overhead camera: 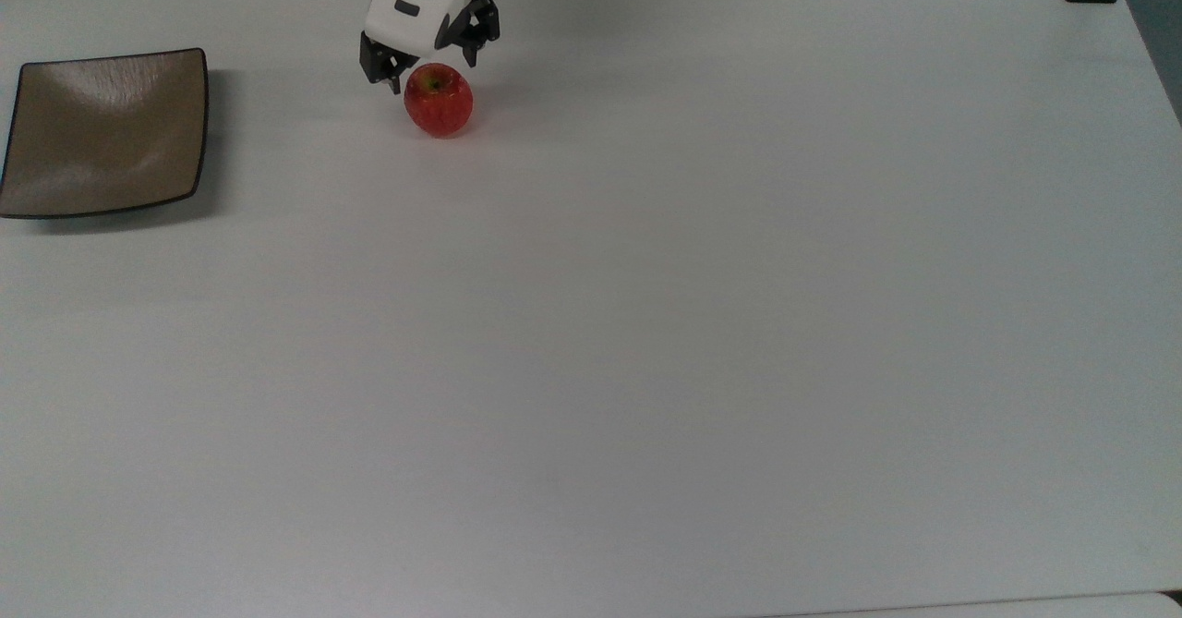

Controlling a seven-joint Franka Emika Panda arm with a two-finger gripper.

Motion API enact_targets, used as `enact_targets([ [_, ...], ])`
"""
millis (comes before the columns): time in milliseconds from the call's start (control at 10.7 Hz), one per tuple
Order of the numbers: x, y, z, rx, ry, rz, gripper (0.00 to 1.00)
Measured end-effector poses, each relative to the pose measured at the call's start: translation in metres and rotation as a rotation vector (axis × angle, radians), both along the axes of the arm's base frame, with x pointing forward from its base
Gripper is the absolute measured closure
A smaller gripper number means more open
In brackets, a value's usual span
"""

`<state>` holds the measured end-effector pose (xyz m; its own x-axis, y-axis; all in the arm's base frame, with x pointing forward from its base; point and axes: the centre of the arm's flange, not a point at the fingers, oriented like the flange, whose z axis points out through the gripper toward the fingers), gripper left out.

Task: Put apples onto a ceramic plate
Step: 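Lower the open gripper over the red apple, then close the gripper around the red apple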

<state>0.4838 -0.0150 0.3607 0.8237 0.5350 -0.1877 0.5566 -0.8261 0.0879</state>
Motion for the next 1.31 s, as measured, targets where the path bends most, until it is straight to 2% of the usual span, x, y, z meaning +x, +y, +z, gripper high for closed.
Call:
enact_targets([
  [747, 0.003, 0.000, -0.054, -0.033, 0.050, 0.040, 0.00],
  [1121, 0.004, -0.001, -0.053, -0.037, 0.049, 0.043, 0.22],
  [1308, 0.003, -0.003, -0.052, -0.037, 0.050, 0.038, 0.23],
])
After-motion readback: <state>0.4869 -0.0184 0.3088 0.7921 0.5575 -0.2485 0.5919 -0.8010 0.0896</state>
